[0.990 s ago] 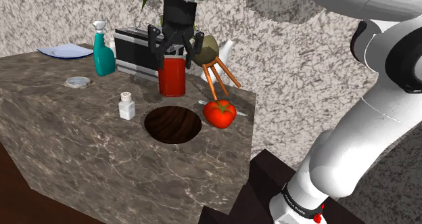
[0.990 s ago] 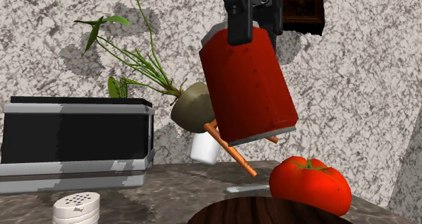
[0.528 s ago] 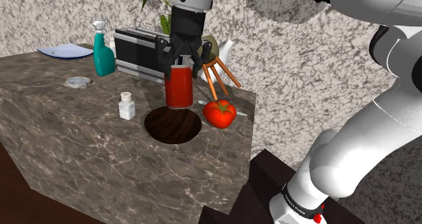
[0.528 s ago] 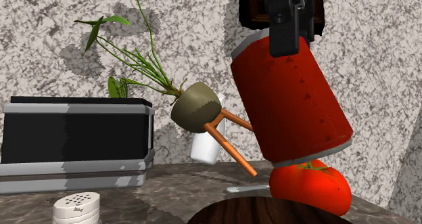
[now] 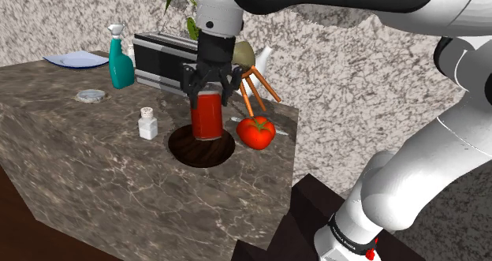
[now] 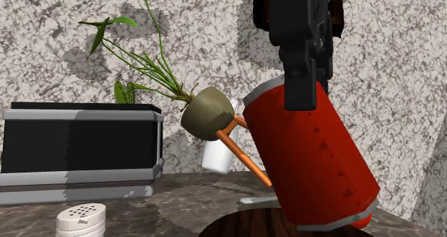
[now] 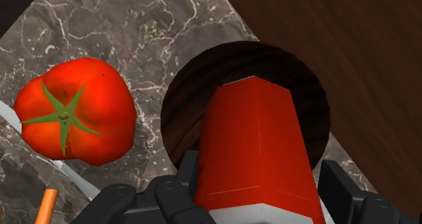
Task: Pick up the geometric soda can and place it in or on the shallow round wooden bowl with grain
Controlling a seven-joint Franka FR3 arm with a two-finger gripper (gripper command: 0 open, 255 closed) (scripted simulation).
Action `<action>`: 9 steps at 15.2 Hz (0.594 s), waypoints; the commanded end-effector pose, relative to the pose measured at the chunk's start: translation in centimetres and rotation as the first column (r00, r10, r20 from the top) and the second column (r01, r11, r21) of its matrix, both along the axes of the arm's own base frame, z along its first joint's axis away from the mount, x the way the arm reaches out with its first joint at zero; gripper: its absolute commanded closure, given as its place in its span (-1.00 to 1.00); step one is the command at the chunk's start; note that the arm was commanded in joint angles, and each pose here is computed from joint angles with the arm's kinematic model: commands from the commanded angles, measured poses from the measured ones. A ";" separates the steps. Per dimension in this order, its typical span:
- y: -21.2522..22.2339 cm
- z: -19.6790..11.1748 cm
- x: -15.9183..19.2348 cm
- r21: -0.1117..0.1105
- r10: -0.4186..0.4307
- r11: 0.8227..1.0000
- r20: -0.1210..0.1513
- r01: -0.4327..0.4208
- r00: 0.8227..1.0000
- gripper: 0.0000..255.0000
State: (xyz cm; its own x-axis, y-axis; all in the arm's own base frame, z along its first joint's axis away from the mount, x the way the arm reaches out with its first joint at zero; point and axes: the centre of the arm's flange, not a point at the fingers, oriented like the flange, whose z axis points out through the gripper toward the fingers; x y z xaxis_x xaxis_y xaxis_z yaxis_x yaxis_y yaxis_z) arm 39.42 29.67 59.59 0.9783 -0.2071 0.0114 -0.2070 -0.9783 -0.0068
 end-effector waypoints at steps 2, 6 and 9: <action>0.0 -1.7 -0.1 0.001 0.000 1.000 0.001 0.000 1.000 1.00; 0.0 -4.0 -0.1 0.001 0.000 1.000 0.001 0.000 1.000 1.00; 0.0 -4.0 -0.1 0.001 0.000 1.000 0.001 0.000 1.000 1.00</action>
